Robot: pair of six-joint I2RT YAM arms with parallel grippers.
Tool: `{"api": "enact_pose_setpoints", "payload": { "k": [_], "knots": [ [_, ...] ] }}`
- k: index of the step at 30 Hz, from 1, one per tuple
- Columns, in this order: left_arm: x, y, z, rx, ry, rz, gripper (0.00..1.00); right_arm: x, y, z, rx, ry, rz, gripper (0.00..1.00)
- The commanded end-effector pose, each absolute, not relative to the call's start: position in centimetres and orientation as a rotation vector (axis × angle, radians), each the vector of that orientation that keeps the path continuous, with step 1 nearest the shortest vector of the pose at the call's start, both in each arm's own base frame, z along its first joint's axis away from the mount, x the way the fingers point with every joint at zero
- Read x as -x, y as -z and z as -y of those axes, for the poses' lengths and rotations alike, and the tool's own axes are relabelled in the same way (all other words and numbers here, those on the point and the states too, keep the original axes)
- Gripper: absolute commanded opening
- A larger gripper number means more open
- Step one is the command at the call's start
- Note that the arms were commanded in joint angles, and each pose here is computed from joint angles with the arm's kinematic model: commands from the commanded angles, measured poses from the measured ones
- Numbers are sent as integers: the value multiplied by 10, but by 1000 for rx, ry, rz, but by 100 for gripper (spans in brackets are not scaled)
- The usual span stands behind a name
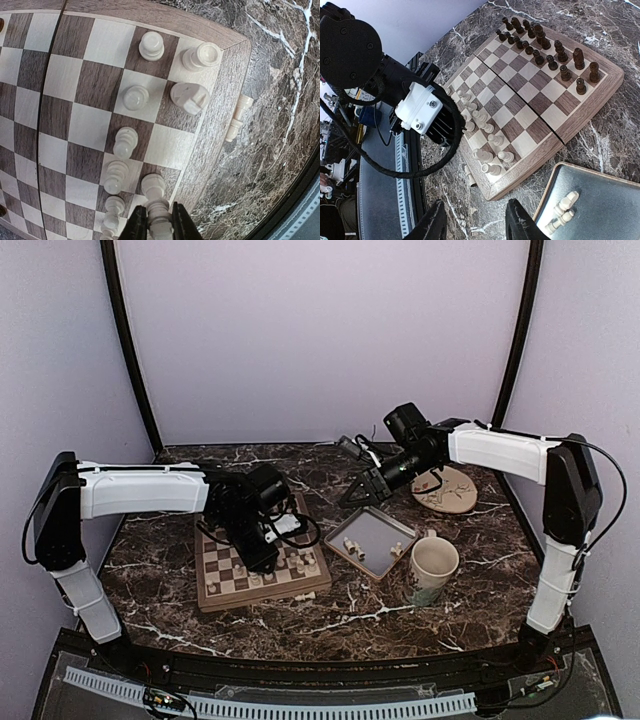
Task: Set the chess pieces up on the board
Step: Place the king at e1.
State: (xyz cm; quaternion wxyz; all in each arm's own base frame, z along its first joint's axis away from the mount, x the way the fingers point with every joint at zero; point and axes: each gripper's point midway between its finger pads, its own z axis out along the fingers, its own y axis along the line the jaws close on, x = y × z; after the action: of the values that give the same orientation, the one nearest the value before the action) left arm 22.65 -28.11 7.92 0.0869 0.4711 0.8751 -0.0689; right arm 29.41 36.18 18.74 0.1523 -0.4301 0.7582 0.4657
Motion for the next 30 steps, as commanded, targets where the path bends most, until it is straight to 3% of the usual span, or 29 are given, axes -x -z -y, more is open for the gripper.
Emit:
{"api": "enact_pose_setpoints", "payload": {
  "k": [1,7,30],
  "knots": [
    [-227,-75,274,-1387,179,-2630,19,-291,-183,-362,1258,-1344,-2169,40],
    [-227,-88,279,-1363,223,-2601,24,-290,-188,-360,1286,-1306,-2147,41],
    [-224,-81,279,-1355,239,-2620,30,-292,-198,-353,1320,-1187,-2118,41]
  ]
}}
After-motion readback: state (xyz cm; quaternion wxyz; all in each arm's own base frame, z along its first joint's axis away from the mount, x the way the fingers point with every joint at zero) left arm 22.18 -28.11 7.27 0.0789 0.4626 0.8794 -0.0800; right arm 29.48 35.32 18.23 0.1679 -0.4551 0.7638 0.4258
